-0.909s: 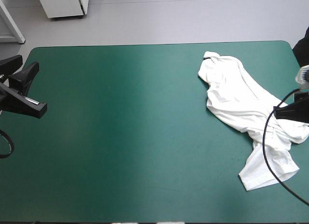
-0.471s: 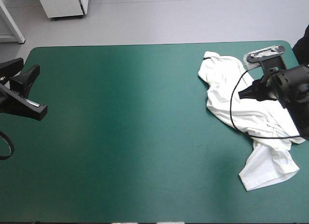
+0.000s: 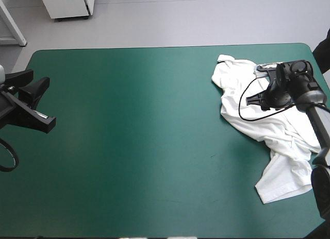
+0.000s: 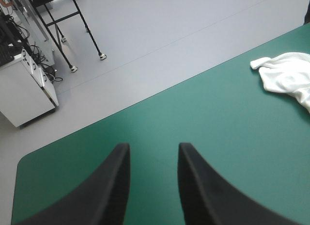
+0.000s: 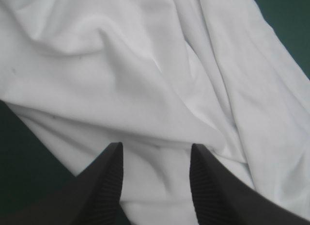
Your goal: Fold the cloth
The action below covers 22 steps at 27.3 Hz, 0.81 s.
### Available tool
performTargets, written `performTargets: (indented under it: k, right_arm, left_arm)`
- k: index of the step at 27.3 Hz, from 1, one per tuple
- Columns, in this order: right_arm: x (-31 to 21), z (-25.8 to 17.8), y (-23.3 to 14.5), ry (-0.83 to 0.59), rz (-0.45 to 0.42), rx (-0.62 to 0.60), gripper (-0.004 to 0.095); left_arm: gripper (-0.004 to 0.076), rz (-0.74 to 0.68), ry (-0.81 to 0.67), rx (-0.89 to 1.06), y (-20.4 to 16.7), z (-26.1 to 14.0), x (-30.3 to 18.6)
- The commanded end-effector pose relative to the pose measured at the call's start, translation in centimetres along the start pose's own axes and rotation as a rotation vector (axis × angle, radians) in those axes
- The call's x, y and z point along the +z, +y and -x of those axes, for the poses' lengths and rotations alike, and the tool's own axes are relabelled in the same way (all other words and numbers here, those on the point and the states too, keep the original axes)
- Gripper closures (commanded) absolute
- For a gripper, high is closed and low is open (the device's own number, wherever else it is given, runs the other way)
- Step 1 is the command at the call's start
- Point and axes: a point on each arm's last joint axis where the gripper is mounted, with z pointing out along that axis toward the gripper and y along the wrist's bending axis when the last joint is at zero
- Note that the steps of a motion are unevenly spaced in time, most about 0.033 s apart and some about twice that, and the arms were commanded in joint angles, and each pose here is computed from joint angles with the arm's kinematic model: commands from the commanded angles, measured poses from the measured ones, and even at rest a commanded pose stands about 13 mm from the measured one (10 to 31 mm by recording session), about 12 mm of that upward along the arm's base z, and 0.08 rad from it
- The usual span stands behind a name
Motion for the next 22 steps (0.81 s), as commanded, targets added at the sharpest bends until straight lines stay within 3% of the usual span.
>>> performTargets:
  k: [1, 12, 17, 19, 22]
  right_arm:
    - [-0.8, 1.9, -0.6, -0.082, 0.008, -0.003, 0.0493]
    - [5.6, 3.4, -0.8, 0.055, 0.024, 0.020, 0.0493]
    - [7.7, 3.2, 0.2, 0.105, 0.129, 0.008, 0.0506]
    - [8.3, 3.2, 0.7, 0.121, 0.179, 0.009, 0.0608]
    - [8.5, 3.1, 1.5, 0.130, 0.258, -0.011, 0.0892]
  left_arm:
    - [0.0477, -0.004, -0.095, -0.012, 0.0, 1.0, -0.6]
    - [0.0478, -0.007, -0.096, -0.013, 0.0, 1.1, -0.6]
    - [0.0478, -0.005, -0.095, -0.012, 0.0, 1.0, -0.6]
    - [0.0478, -0.005, -0.093, -0.012, 0.0, 1.0, -0.5]
    - [0.0478, -0.005, -0.093, -0.012, 0.0, 1.0, -0.5]
